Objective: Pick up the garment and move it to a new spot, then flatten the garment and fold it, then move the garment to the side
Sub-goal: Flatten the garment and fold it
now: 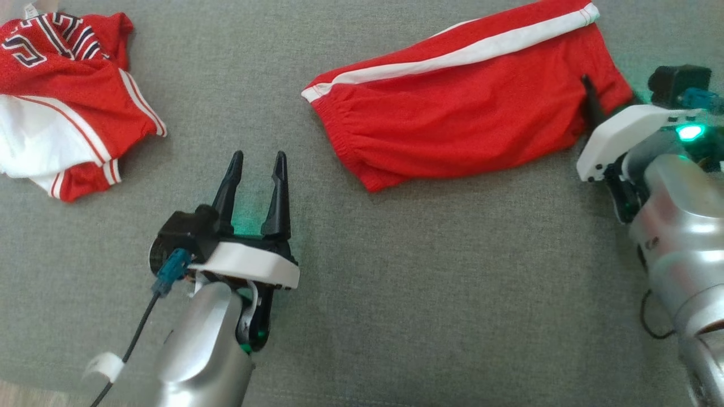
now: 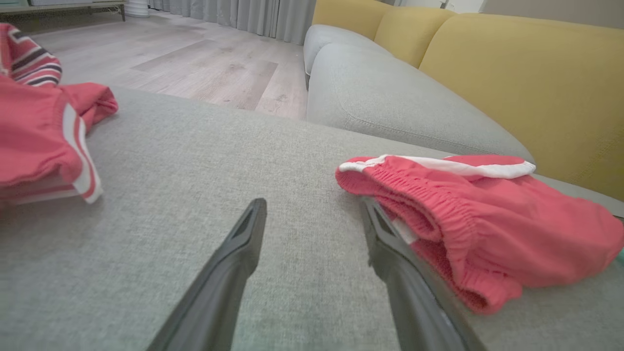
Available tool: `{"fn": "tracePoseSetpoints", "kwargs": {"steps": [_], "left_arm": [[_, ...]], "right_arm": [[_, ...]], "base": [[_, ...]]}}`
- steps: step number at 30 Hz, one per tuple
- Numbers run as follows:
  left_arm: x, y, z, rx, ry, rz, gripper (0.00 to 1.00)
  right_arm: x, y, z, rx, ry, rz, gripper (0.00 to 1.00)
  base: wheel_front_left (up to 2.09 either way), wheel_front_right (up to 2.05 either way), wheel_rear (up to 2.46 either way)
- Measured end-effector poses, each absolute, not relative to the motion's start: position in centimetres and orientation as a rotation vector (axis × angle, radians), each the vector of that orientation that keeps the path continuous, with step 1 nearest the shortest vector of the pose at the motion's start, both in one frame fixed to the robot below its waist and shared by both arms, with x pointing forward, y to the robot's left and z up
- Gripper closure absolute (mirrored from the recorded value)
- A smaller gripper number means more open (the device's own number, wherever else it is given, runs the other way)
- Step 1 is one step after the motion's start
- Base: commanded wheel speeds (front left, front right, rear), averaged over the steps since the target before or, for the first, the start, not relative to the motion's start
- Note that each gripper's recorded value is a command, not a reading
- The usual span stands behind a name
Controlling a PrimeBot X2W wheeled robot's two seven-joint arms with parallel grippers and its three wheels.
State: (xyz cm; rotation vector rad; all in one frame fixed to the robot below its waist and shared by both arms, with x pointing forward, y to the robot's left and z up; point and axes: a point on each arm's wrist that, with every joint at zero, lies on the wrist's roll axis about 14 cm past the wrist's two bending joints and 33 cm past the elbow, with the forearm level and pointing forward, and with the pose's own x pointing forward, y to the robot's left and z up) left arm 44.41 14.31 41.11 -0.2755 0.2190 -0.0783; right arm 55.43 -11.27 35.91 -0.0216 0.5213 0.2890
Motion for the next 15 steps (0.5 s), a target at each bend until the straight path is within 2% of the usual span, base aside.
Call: {"fn": "tracePoseSetpoints", "kwargs": {"steps": [6,15], "left_arm": [[43.5,14.4,41.4,-0.265,0.217,-0.075,0.00],[39.2,14.5,40.9,-0.279,0.245,-0.050,0.00]], "right_arm": [[54.4,-11.6,36.6,0.080,0.497,0.233,1.00],[48.4,-14.5,36.8,0.203,0.492,0.125,1.00]], "base": [[0.00,0.00,0.00],[0.00,0.00,0.00]]}}
